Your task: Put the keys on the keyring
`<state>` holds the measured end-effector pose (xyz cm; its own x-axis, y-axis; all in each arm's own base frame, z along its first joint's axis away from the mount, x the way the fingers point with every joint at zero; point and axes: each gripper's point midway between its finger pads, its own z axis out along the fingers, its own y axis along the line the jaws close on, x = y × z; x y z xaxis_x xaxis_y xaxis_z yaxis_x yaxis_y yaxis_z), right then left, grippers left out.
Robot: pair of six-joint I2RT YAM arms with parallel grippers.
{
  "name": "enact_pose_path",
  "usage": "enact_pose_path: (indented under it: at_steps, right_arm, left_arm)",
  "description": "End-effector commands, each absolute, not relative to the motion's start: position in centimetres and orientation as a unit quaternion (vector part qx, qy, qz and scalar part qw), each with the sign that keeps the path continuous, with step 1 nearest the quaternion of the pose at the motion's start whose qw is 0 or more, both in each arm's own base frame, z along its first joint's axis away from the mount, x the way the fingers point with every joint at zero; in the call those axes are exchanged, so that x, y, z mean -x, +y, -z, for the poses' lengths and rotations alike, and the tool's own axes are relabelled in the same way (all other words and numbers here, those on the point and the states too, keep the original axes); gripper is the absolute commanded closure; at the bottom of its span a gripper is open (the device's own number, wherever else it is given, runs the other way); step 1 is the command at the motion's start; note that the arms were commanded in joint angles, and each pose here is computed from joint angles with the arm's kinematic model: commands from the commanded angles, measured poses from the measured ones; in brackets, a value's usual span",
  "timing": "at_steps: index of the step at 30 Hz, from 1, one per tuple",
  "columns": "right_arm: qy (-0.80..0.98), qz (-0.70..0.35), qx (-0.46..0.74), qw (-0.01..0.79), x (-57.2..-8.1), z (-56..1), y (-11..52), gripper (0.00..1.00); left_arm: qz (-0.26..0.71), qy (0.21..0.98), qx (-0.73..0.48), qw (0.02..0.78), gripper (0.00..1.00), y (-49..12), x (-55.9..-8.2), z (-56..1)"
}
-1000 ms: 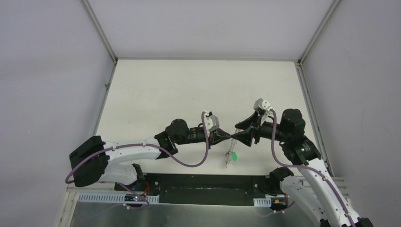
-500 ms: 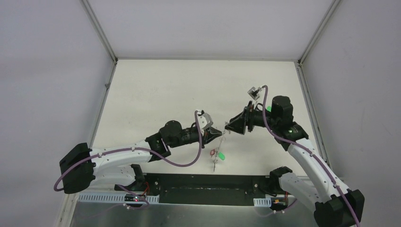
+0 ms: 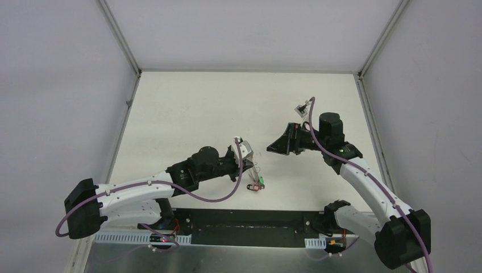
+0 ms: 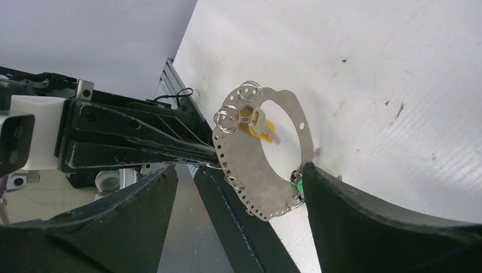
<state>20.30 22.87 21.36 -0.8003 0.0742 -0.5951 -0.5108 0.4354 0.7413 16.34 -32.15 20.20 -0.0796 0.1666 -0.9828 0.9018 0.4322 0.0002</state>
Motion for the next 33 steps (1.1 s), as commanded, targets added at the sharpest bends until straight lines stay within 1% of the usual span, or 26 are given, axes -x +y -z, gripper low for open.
enact_pose_path:
  at_steps: [1,4,8,10,15,23,28,31,33]
  right_arm:
    - [0.788,-0.533,0.137,0.276,-20.1,-20.9,23.2,0.17]
    - [0.753,-0.544,0.189,0.318,-19.0,-21.9,23.1,0.17]
    - [0.669,-0.548,0.304,0.399,-16.1,-23.1,22.7,0.19]
    - [0.639,-0.543,0.345,0.422,-14.8,-23.1,22.6,0.22]
    - [0.617,-0.542,0.365,0.439,-14.3,-22.8,22.6,0.37]
    - [0.589,-0.533,0.388,0.467,-14.4,-24.0,22.7,0.39]
    - [0.559,-0.539,0.418,0.472,-13.7,-25.1,23.0,0.52]
    - [0.54,-0.542,0.432,0.479,-13.3,-25.7,23.3,0.59]
    - [0.525,-0.543,0.441,0.485,-13.0,-26.3,23.5,0.61]
  left_arm:
    - [0.35,0.631,-0.405,0.561,1.0,-33.6,-16.9,-21.4]
    - [0.362,0.621,-0.402,0.567,1.0,-34.5,-17.0,-21.4]
    - [0.376,0.601,-0.393,0.587,1.0,-35.0,-17.2,-22.1]
    - [0.385,0.585,-0.385,0.602,1.0,-35.0,-17.1,-22.5]
    - [0.405,0.539,-0.367,0.641,1.0,-34.3,-16.6,-23.9]
    - [0.413,0.473,-0.401,0.667,1.0,-33.6,-14.9,-26.0]
    - [0.409,0.421,-0.428,0.687,1.0,-33.3,-13.7,-27.7]
    - [0.412,0.402,-0.436,0.692,1.0,-33.4,-13.3,-28.5]
    - [0.415,0.394,-0.441,0.692,1.0,-33.6,-13.0,-28.8]
